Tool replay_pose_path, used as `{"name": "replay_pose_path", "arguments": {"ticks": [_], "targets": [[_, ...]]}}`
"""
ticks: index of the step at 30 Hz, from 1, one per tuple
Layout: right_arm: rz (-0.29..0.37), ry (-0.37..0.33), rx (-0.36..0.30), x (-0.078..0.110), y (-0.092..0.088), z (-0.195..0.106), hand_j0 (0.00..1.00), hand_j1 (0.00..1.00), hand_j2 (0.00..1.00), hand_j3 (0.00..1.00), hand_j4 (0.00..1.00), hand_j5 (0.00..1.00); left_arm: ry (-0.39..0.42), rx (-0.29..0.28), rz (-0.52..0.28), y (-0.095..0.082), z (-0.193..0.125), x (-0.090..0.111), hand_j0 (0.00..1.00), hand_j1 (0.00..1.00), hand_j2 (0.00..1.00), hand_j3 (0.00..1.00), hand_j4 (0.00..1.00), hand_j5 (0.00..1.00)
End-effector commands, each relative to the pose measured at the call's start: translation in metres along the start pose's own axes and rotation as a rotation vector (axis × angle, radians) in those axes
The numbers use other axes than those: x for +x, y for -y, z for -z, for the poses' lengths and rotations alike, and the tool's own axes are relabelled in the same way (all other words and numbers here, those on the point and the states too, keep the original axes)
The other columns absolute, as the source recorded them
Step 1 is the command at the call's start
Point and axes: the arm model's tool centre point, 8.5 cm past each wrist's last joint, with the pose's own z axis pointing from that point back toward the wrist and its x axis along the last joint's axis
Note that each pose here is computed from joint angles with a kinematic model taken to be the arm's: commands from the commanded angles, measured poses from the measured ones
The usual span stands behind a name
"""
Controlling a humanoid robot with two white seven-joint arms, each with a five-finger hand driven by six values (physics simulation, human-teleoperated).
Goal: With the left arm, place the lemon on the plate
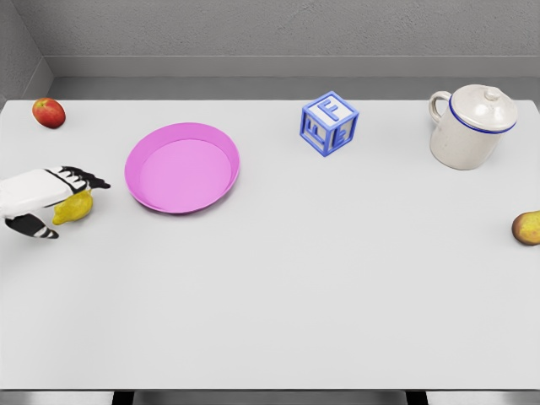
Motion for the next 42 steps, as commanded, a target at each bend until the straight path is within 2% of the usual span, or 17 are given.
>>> {"name": "replay_pose_path", "arguments": {"ticks": [1, 5, 8, 9, 10, 17, 23, 29, 35, 36, 38, 42], "targets": [[0.0, 0.0, 0.0, 0.0, 0.0, 0.0, 1.0, 1.0, 1.0, 1.0, 1.0, 1.0, -0.002, -0.006, -0.003, 0.004, 0.002, 0.0, 1.0, 1.0, 1.0, 1.0, 1.0, 1.0], [0.0, 0.0, 0.0, 0.0, 0.0, 0.0, 1.0, 1.0, 1.0, 1.0, 1.0, 1.0, -0.033, -0.016, -0.032, 0.012, 0.004, -0.011, 1.0, 1.0, 1.0, 1.0, 1.0, 1.0], [0.001, 0.0, 0.0, 0.0, 0.0, 0.0, 1.0, 1.0, 1.0, 1.0, 1.0, 1.0, -0.029, -0.027, -0.02, 0.014, 0.011, -0.008, 1.0, 1.0, 1.0, 1.0, 1.0, 1.0], [0.001, 0.0, 0.0, 0.0, 0.0, 0.0, 1.0, 1.0, 1.0, 1.0, 1.0, 1.0, -0.033, -0.034, -0.002, 0.013, 0.012, -0.009, 0.97, 0.97, 0.97, 0.97, 0.97, 0.97], [0.0, 0.0, 0.0, 0.0, 0.0, 0.0, 1.0, 1.0, 1.0, 1.0, 1.0, 1.0, -0.038, -0.044, 0.014, 0.014, 0.012, -0.009, 0.86, 0.86, 0.86, 0.86, 0.86, 0.86], [0.001, 0.0, 0.0, 0.0, 0.0, 0.0, 1.0, 1.0, 1.0, 1.0, 1.0, 1.0, -0.03, -0.037, 0.016, 0.012, 0.016, -0.006, 0.83, 0.83, 0.83, 0.83, 0.83, 0.83], [0.001, 0.0, 0.0, 0.0, 0.0, 0.0, 1.0, 1.0, 1.0, 1.0, 1.0, 1.0, -0.03, -0.044, 0.017, 0.009, 0.016, -0.007, 0.69, 0.69, 0.69, 0.69, 0.69, 0.69], [0.0, 0.0, 0.0, 0.0, 0.0, 0.0, 1.0, 1.0, 1.0, 1.0, 1.0, 1.0, -0.029, -0.041, 0.013, 0.009, 0.016, -0.007, 0.63, 0.63, 0.63, 0.63, 0.63, 0.63], [0.001, 0.0, 0.0, 0.0, 0.0, 0.0, 1.0, 1.0, 1.0, 1.0, 1.0, 1.0, -0.04, -0.046, 0.012, 0.01, 0.014, -0.01, 0.64, 0.64, 0.64, 0.64, 0.64, 0.64], [0.0, 0.0, 0.0, 0.0, 0.0, 0.0, 1.0, 1.0, 1.0, 1.0, 1.0, 1.0, -0.041, -0.047, 0.012, 0.011, 0.014, -0.01, 0.68, 0.68, 0.68, 0.68, 0.68, 0.68], [0.0, 0.0, 0.0, 0.0, 0.0, 0.0, 1.0, 1.0, 1.0, 1.0, 1.0, 1.0, -0.038, -0.042, 0.007, 0.011, 0.015, -0.01, 0.86, 0.86, 0.86, 0.86, 0.86, 0.86], [0.0, 0.0, 0.0, 0.0, 0.0, 0.0, 1.0, 1.0, 1.0, 1.0, 1.0, 1.0, -0.058, -0.051, -0.006, 0.015, 0.011, -0.016, 0.88, 0.88, 0.88, 0.88, 0.88, 0.88]]}}
